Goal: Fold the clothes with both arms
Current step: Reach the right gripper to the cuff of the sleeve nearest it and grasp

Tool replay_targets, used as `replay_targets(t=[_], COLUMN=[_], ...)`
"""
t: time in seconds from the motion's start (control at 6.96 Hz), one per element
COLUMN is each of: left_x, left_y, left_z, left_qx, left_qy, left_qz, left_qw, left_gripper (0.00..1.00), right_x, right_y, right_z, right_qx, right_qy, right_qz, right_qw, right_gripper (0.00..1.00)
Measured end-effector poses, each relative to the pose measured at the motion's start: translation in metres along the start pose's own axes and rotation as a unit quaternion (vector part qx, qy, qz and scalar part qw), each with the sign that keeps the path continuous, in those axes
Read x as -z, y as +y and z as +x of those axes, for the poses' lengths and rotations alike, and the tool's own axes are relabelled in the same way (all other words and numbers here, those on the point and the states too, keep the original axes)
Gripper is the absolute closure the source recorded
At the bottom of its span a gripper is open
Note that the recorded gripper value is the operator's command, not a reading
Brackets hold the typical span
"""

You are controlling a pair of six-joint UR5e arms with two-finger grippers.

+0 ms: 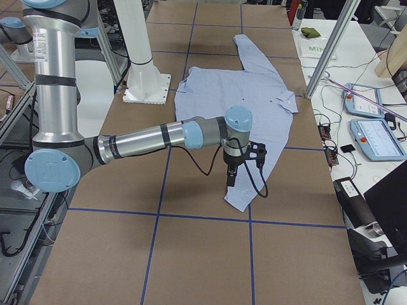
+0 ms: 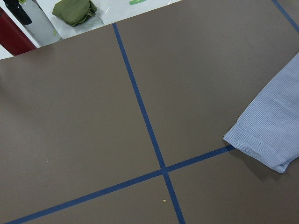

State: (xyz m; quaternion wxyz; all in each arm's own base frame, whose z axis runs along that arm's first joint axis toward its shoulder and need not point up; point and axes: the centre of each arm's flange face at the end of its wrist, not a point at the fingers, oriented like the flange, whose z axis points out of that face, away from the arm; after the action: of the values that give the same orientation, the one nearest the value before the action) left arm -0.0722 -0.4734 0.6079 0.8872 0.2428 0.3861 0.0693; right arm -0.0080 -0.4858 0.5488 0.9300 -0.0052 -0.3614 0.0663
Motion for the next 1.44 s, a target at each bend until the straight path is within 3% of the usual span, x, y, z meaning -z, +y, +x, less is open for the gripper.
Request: replay_targets(t=[0.86, 1.15, 1.44], left_x=[0.007, 0.008, 0.01], left_y=[0.012, 0.013, 0.011], left_z=[0.01, 0.011, 0.013], left_qx=[-0.002, -0.003, -0.005], left_qy=[0.017, 0.018, 0.019], left_qz=[0.003, 0.004, 0.006], left_qw=[0.9998, 0.9998, 0.9998], left_gripper=[0.01, 0.01, 0.01], right_x=[-0.01, -0.038, -0.075], right_y=[0.006, 0.003, -0.004], right_z=[0.001, 0.005, 0.006], right_qx=[0.009, 0.014, -0.056], right_qy=[-0.009, -0.03, -0.045], right_qz=[-0.005, -0.014, -0.007], right_qw=[0.9999, 0.9993, 0.9974], right_gripper=[0.0, 0.06, 0.07])
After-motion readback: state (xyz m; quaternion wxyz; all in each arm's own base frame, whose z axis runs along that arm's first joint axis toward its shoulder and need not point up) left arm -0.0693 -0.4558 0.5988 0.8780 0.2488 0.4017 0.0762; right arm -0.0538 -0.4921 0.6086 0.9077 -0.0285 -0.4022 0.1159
